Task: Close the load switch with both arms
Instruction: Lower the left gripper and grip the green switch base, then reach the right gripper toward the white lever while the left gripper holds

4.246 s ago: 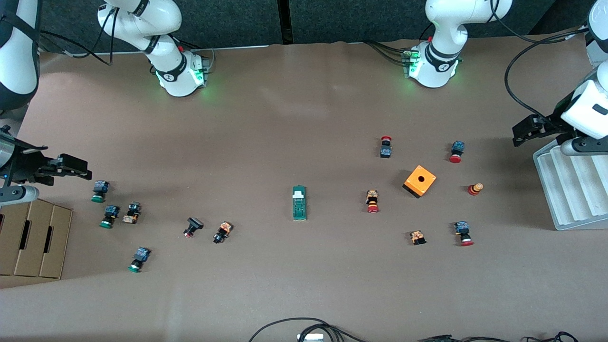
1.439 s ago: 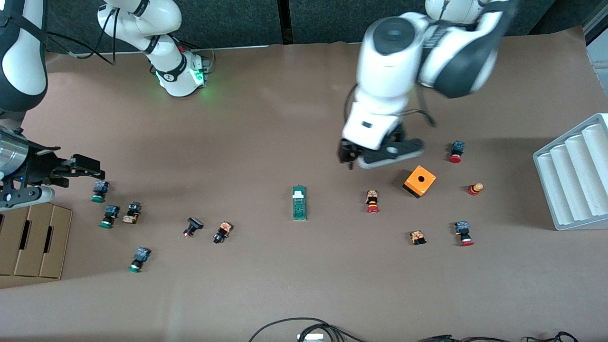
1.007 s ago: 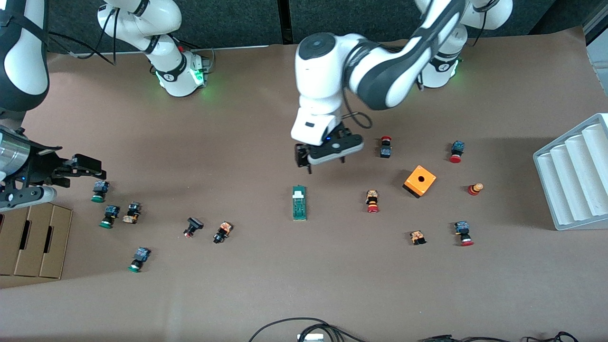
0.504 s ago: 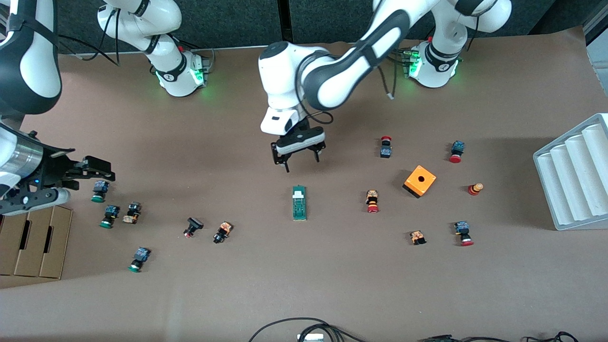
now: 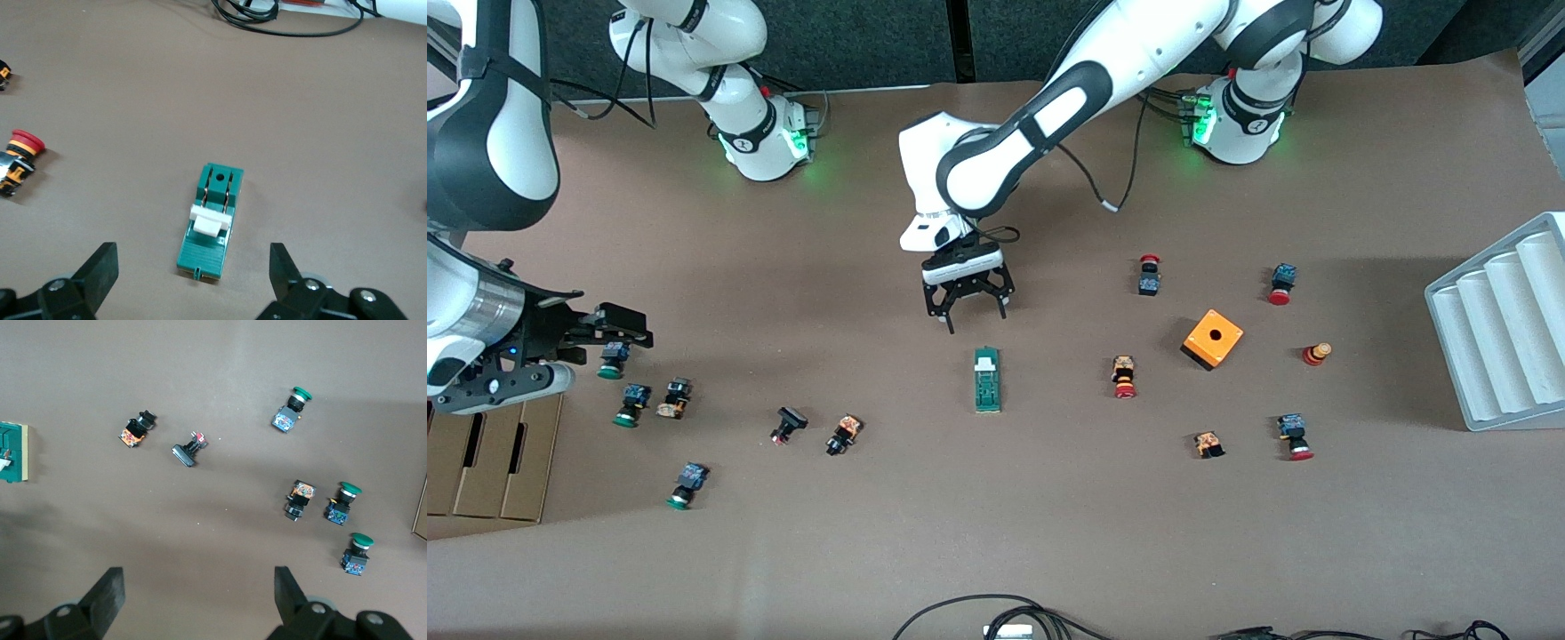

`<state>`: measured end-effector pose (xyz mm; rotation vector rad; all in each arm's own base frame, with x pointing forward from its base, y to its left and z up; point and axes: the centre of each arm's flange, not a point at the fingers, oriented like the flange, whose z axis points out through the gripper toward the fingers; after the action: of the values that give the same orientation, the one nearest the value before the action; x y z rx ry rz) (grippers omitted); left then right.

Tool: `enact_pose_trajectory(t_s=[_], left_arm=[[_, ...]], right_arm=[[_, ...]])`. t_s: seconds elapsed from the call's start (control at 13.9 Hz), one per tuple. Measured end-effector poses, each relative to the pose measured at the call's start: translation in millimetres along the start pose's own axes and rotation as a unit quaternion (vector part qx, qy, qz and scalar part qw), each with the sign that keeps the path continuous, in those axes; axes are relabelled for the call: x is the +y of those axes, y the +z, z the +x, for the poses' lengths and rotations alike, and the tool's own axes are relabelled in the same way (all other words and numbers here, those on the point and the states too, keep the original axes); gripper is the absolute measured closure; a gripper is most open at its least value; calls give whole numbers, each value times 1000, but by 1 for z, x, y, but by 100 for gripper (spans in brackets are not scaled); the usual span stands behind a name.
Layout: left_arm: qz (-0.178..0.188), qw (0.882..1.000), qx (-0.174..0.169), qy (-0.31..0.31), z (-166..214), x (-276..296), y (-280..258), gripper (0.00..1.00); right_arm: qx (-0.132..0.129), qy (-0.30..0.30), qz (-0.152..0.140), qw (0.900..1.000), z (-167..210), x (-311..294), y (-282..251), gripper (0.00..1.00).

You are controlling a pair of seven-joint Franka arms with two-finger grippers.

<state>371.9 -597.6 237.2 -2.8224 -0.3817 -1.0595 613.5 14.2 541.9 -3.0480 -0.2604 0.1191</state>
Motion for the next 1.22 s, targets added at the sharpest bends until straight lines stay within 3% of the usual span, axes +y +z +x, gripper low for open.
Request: enact_pose_trajectory(t_s=[0.14, 0.5, 0.65, 0.86, 1.22], left_arm=[[-10, 1000, 19, 13, -24, 1, 6, 0], [-62, 992, 112, -1, -82, -16, 47, 0], [-59, 988, 140, 5, -97, -25, 69, 0], [-64, 985, 156, 21, -108, -28, 85, 0], [-72, 979, 192, 21, -106, -28, 105, 2]], right_arm=[[-3, 0, 0, 1000, 0, 0, 3, 0], [-20, -42, 13, 999, 3, -12, 24, 0], [-19, -83, 15, 996, 6, -19, 29, 0], [-8, -158, 14, 987, 8, -20, 36, 0], [-15, -213, 17, 977, 9, -35, 50, 0]])
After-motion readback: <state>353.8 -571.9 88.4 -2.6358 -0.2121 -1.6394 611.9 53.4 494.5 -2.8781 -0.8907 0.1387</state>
